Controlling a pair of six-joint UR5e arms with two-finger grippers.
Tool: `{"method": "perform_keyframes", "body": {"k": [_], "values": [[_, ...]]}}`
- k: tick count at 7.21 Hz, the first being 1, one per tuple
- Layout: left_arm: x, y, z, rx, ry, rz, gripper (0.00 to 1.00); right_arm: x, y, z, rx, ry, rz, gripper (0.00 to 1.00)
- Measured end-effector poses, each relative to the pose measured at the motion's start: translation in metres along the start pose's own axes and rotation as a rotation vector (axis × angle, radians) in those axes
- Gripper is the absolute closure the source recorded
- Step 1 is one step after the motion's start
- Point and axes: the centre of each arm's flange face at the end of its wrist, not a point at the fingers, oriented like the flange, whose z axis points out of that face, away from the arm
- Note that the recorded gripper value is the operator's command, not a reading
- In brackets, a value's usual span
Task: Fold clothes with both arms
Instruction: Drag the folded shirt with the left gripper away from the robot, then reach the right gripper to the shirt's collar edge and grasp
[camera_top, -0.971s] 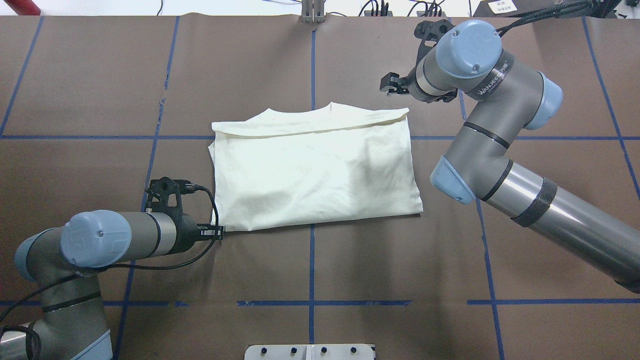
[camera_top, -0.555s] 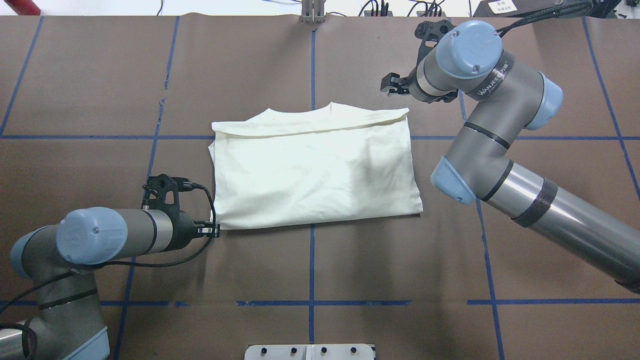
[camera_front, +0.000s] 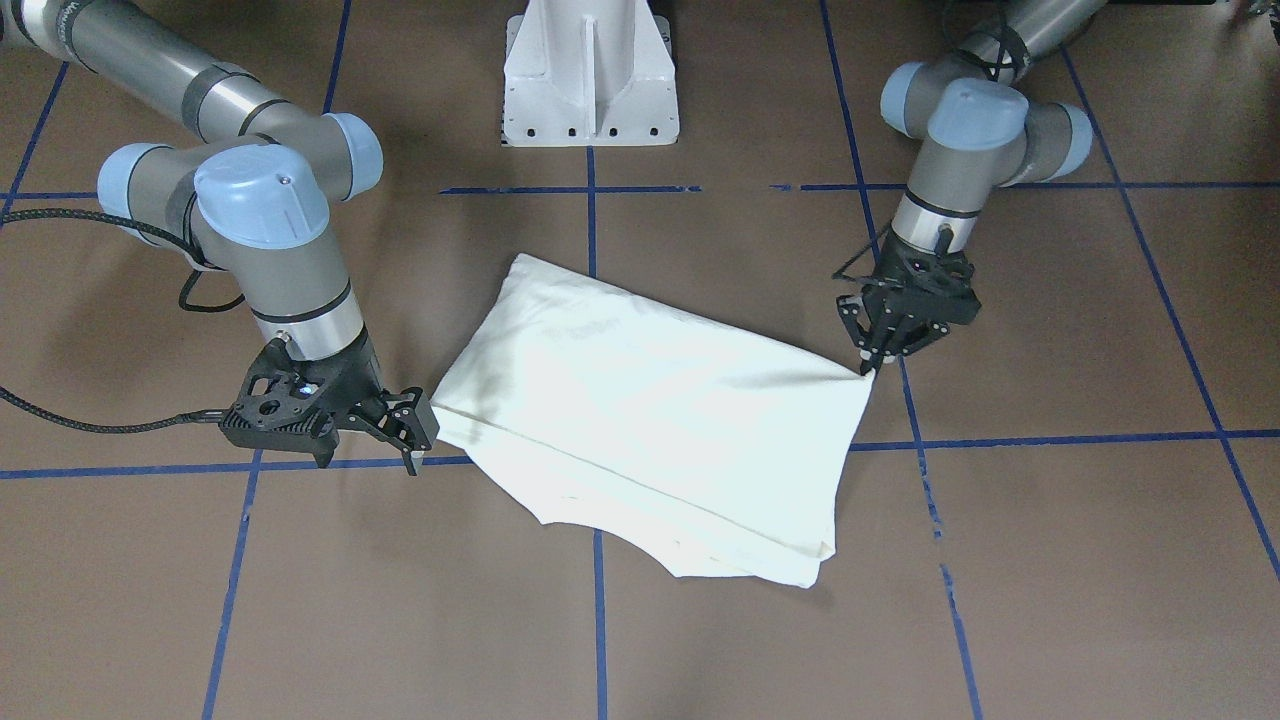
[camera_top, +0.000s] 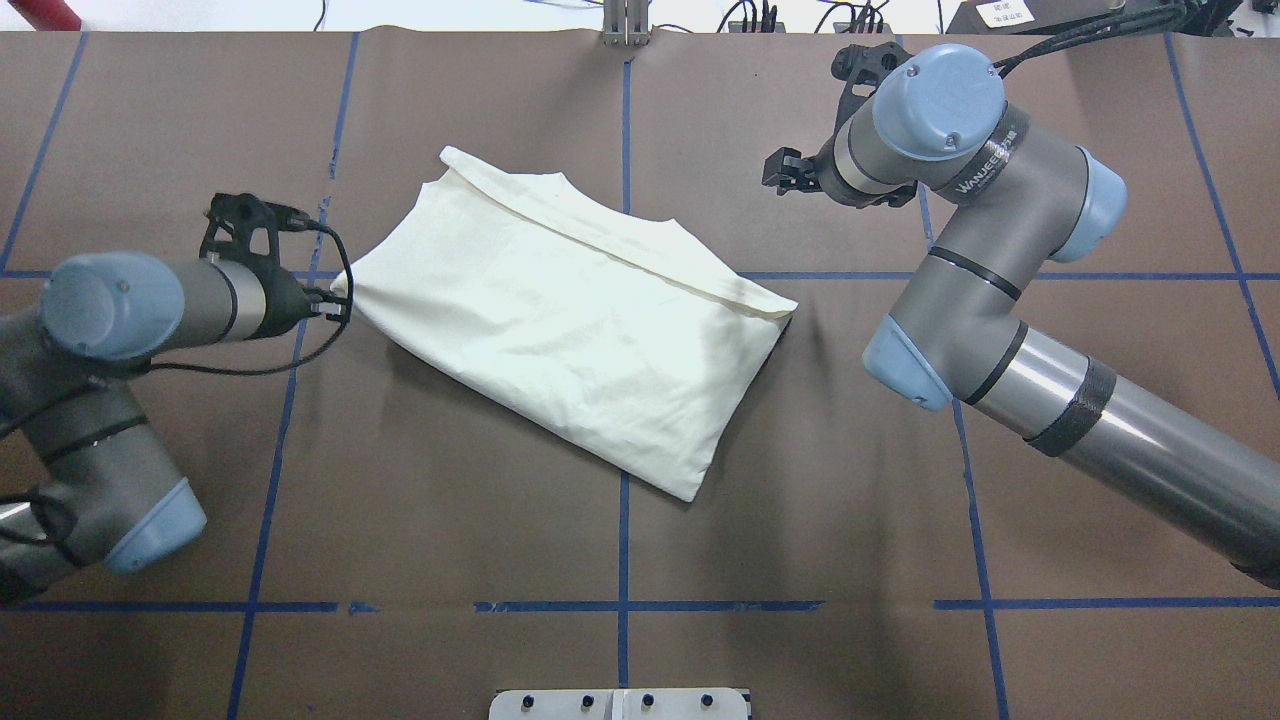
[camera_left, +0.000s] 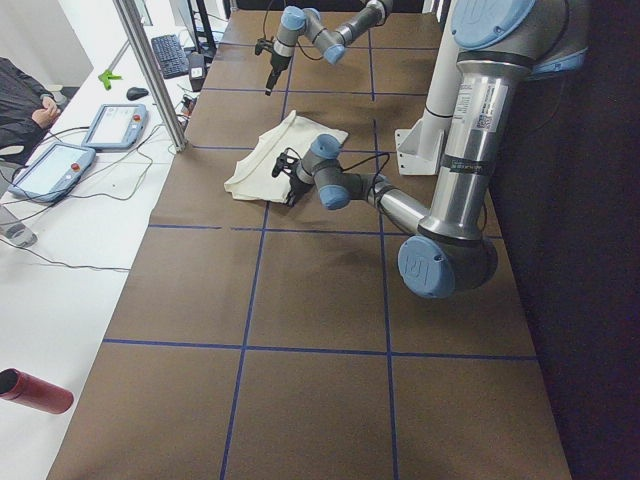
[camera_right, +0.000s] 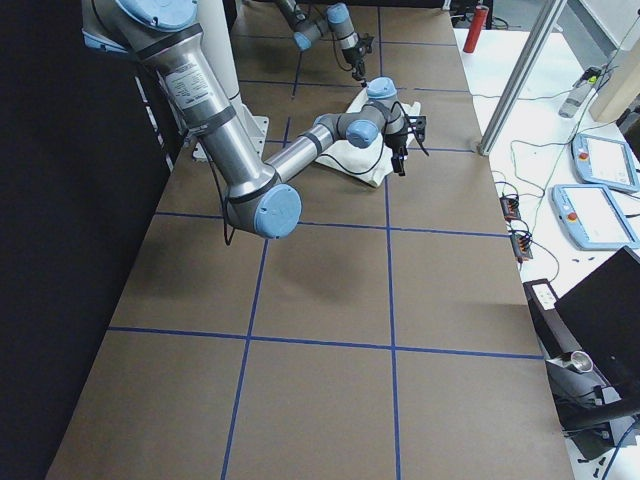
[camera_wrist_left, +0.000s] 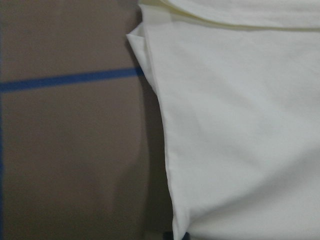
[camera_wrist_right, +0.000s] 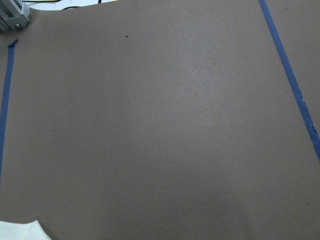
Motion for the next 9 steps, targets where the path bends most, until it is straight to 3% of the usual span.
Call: {"method": "perform_keyframes", "body": {"k": [2,4,5,6,7,8,9], "values": [[-0.014,-0.091,0.057,0.034,-0.099,-0.007,1.0,-0.002,0.0,-0.003,0.002,-0.007,0.009,0.0],[-0.002,-0.165,0.104,0.052,-0.144,-0.022,1.0,-0.007,0.0,-0.015,0.007,-0.027,0.017,0.0],[0.003,-0.191,0.112,0.075,-0.14,-0.027,0.07,-0.009,0.002,-0.02,0.007,-0.034,0.021,0.0],[-0.006,-0.2,0.113,0.096,-0.135,-0.02,0.0,-0.013,0.005,-0.02,0.003,-0.036,0.036,0.04],[-0.019,-0.201,0.102,0.118,-0.122,0.01,0.0,-0.019,0.01,-0.018,-0.004,-0.039,0.071,0.09],[-0.031,-0.201,0.084,0.123,-0.079,0.044,0.0,-0.034,0.012,-0.013,-0.01,-0.042,0.125,0.21],[-0.044,-0.193,0.068,0.103,-0.021,0.06,0.0,-0.064,0.01,-0.005,-0.016,-0.042,0.191,0.47]]}}
